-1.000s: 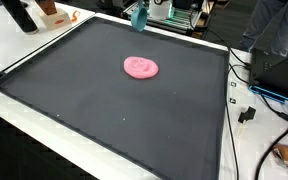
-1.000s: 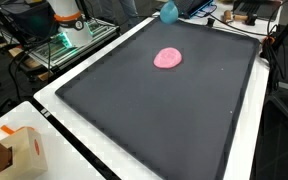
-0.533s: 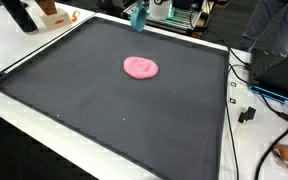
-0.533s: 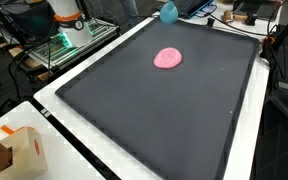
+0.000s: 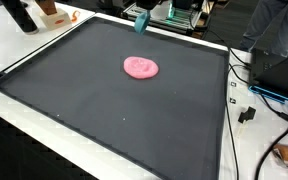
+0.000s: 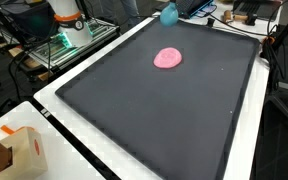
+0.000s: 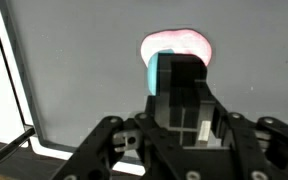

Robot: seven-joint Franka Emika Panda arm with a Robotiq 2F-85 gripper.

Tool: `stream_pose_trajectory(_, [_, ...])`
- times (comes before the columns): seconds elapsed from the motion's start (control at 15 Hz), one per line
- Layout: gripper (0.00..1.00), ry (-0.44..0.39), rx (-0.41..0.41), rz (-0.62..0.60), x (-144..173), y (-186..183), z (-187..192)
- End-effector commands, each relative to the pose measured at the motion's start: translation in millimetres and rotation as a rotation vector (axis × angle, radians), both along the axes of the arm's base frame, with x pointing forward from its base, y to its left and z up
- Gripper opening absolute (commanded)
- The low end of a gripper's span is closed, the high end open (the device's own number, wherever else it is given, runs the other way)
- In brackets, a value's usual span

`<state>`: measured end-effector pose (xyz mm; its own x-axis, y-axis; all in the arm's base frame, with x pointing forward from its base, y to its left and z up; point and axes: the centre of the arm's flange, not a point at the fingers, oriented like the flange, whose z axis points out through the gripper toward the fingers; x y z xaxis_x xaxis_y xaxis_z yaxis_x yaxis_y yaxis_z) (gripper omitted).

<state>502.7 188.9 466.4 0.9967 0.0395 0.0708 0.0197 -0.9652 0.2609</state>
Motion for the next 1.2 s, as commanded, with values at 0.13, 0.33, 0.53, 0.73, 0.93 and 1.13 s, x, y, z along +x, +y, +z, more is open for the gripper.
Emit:
stream_pose_trajectory(0.13, [0.26,0.003,-0.213,-0.069,23,57,-33])
stream_pose_trajectory(0.33, [0.26,-0.002,-0.319,-0.122,30,71,-59])
stream_pose_trajectory(0.53, [0.26,-0.029,-0.417,-0.187,36,79,-84])
stream_pose_trajectory(0.73, [0.26,-0.047,-0.489,-0.262,42,82,-104])
stream_pose_trajectory(0.93, [0.26,-0.052,-0.551,-0.326,47,80,-121])
stream_pose_trajectory(1.13, [0.26,-0.053,-0.605,-0.375,52,77,-136])
